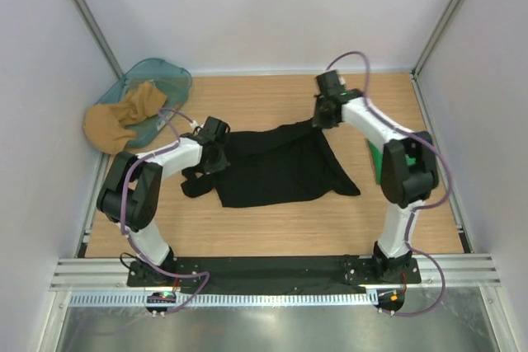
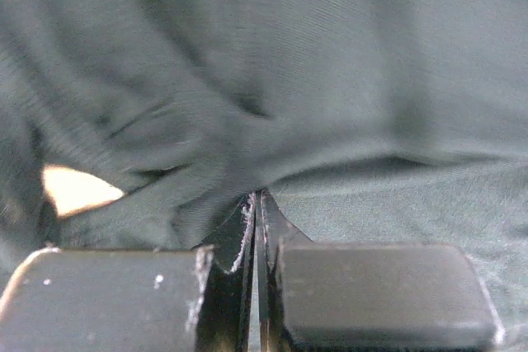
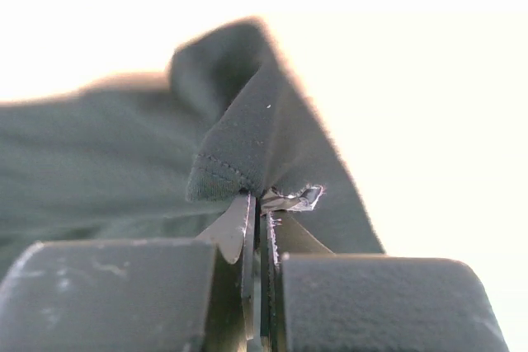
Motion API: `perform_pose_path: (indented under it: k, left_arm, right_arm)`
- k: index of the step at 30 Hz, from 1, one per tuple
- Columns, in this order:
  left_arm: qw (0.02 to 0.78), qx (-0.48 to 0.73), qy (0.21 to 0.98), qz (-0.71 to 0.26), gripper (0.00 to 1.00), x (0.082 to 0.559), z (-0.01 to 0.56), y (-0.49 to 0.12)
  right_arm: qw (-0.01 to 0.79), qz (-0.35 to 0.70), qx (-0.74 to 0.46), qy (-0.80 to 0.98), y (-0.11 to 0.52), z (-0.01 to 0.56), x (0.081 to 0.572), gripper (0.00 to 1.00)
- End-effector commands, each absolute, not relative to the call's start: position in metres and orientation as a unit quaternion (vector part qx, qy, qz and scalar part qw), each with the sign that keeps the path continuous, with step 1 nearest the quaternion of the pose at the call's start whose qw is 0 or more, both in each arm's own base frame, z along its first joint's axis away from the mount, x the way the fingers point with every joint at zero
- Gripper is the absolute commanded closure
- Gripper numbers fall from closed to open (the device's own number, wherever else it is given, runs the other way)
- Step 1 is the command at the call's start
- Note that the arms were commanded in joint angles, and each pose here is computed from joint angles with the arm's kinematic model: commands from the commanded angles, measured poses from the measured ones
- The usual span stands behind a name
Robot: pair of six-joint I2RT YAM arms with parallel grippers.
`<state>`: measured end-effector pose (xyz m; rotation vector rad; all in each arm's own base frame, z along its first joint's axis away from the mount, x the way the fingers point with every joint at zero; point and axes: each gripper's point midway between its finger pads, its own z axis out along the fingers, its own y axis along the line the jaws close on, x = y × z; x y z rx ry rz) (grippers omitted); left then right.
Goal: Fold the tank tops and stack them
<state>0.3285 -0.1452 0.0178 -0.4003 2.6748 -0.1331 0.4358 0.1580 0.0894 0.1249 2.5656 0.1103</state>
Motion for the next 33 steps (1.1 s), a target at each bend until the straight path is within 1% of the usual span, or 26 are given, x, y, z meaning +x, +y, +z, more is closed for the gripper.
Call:
perform_pose_path:
  k: [1, 2, 3, 4, 5, 6, 7, 8, 9, 12, 14, 16, 17, 18, 19, 20, 21, 22, 23, 24, 25, 26, 27, 28, 29, 33]
  left_arm:
    - [0.218, -0.145, 0.964, -0.037, 1.0, 0.334, 0.007, -0.137]
    - [0.217, -0.145, 0.965, -0.034, 1.0, 0.334, 0.005, -0.136]
    - [0.217, -0.146, 0.965, -0.028, 1.0, 0.335, 0.004, -0.132]
    - [0.218, -0.146, 0.965, -0.025, 1.0, 0.336, 0.003, -0.131]
    - [0.218, -0.147, 0.965, -0.022, 1.0, 0.336, 0.003, -0.129]
    - [0.219, -0.144, 0.965, -0.02, 1.0, 0.336, 0.004, -0.129]
    - [0.221, -0.145, 0.964, -0.02, 1.0, 0.337, 0.006, -0.128]
    - [0.223, -0.144, 0.964, -0.018, 1.0, 0.338, 0.007, -0.128]
    - [0.227, -0.143, 0.963, -0.017, 1.0, 0.338, 0.01, -0.127]
    - [0.233, -0.141, 0.962, -0.009, 1.0, 0.34, 0.018, -0.124]
    - [0.238, -0.142, 0.961, -0.017, 1.0, 0.339, 0.026, -0.125]
    - [0.251, -0.145, 0.956, -0.033, 0.95, 0.336, 0.039, -0.129]
    - [0.256, -0.146, 0.955, -0.04, 0.94, 0.334, 0.044, -0.132]
    - [0.261, -0.141, 0.954, -0.047, 0.89, 0.331, 0.049, -0.136]
    - [0.272, -0.14, 0.95, -0.057, 0.85, 0.328, 0.06, -0.139]
    - [0.278, -0.136, 0.949, -0.064, 0.82, 0.324, 0.067, -0.145]
    - [0.281, -0.132, 0.948, -0.068, 0.73, 0.32, 0.071, -0.147]
    - [0.283, -0.128, 0.948, -0.07, 0.66, 0.315, 0.074, -0.148]
    - [0.299, -0.124, 0.943, -0.082, 0.6, 0.311, 0.088, -0.154]
    - [0.302, -0.125, 0.942, -0.077, 0.57, 0.306, 0.091, -0.152]
    - [0.308, -0.124, 0.94, -0.082, 0.56, 0.302, 0.097, -0.154]
    - [0.32, -0.124, 0.934, -0.097, 0.55, 0.297, 0.107, -0.157]
    - [0.317, -0.132, 0.933, -0.107, 0.53, 0.29, 0.106, -0.158]
    - [0.319, -0.133, 0.931, -0.117, 0.53, 0.286, 0.109, -0.16]
    - [0.318, -0.134, 0.931, -0.124, 0.52, 0.28, 0.109, -0.161]
    - [0.316, -0.157, 0.923, -0.151, 0.52, 0.255, 0.106, -0.16]
  right_arm:
    - [0.344, 0.117, 0.159, 0.918, 0.099, 0.144, 0.47, 0.97]
    - [0.331, 0.133, 0.188, 0.915, 0.087, 0.14, 0.473, 0.93]
    - [0.32, 0.131, 0.219, 0.912, 0.071, 0.132, 0.475, 0.84]
    - [0.305, 0.13, 0.244, 0.911, 0.059, 0.118, 0.477, 0.46]
    - [0.295, 0.133, 0.268, 0.907, 0.043, 0.11, 0.476, 0.36]
    - [0.291, 0.134, 0.284, 0.904, 0.031, 0.105, 0.476, 0.3]
    - [0.292, 0.132, 0.281, 0.905, 0.03, 0.104, 0.475, 0.26]
    - [0.292, 0.127, 0.277, 0.906, 0.031, 0.103, 0.469, 0.25]
    - [0.296, 0.122, 0.276, 0.906, 0.032, 0.104, 0.466, 0.22]
    - [0.308, 0.118, 0.268, 0.905, 0.032, 0.111, 0.451, 0.21]
    - [0.297, 0.115, 0.262, 0.911, 0.032, 0.104, 0.433, 0.25]
    - [0.308, 0.114, 0.251, 0.91, 0.037, 0.113, 0.416, 0.32]
    - [0.29, 0.109, 0.247, 0.918, 0.041, 0.097, 0.396, 0.34]
    - [0.303, 0.109, 0.245, 0.914, 0.041, 0.107, 0.388, 0.36]
    - [0.303, 0.098, 0.251, 0.914, 0.036, 0.103, 0.378, 0.37]
    - [0.285, 0.093, 0.256, 0.919, 0.036, 0.089, 0.36, 0.36]
    - [0.29, 0.075, 0.263, 0.917, 0.029, 0.088, 0.353, 0.37]
    - [0.294, 0.064, 0.272, 0.914, 0.024, 0.094, 0.342, 0.37]
    - [0.289, 0.047, 0.278, 0.915, 0.018, 0.087, 0.329, 0.38]
    - [0.291, 0.043, 0.283, 0.913, 0.016, 0.088, 0.323, 0.38]
    - [0.301, 0.037, 0.29, 0.908, 0.013, 0.095, 0.314, 0.41]
    - [0.293, 0.041, 0.293, 0.909, 0.014, 0.089, 0.303, 0.41]
    - [0.293, 0.048, 0.296, 0.908, 0.016, 0.088, 0.299, 0.41]
    - [0.299, 0.053, 0.299, 0.905, 0.017, 0.093, 0.293, 0.41]
    - [0.289, 0.053, 0.303, 0.907, 0.017, 0.086, 0.285, 0.42]
    - [0.279, 0.093, 0.319, 0.901, 0.031, 0.077, 0.274, 0.43]
